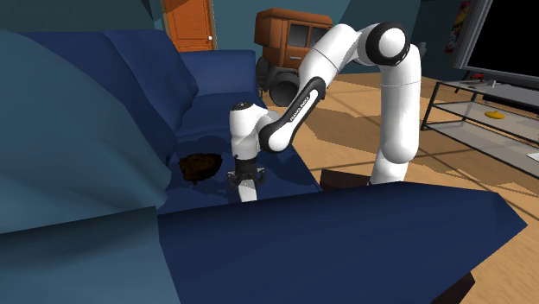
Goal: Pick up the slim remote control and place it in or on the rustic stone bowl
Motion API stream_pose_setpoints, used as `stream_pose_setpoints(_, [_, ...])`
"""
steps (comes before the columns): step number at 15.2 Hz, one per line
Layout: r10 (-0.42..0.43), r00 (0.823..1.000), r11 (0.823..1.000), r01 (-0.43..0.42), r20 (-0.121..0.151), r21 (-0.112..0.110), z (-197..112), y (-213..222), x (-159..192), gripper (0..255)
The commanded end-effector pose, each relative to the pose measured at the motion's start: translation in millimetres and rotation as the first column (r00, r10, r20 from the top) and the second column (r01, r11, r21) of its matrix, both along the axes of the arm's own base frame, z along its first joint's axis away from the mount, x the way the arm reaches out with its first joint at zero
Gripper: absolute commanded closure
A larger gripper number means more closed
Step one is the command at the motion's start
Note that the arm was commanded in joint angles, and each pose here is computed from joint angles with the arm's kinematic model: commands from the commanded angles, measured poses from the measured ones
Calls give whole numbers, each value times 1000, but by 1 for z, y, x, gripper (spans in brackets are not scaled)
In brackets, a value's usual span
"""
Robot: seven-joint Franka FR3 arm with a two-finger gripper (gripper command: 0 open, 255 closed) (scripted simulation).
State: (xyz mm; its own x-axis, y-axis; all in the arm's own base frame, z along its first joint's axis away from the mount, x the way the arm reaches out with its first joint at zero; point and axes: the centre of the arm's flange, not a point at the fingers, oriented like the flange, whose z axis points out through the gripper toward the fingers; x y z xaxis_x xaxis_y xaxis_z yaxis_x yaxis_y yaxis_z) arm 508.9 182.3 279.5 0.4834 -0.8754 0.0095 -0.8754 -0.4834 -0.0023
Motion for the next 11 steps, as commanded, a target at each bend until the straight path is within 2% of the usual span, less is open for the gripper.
stream_pose_setpoints(1, [0,1000,1000,0,0,0,10,0,0,255])
stream_pose_setpoints(11, [0,1000,1000,0,0,0,63,0,0,255])
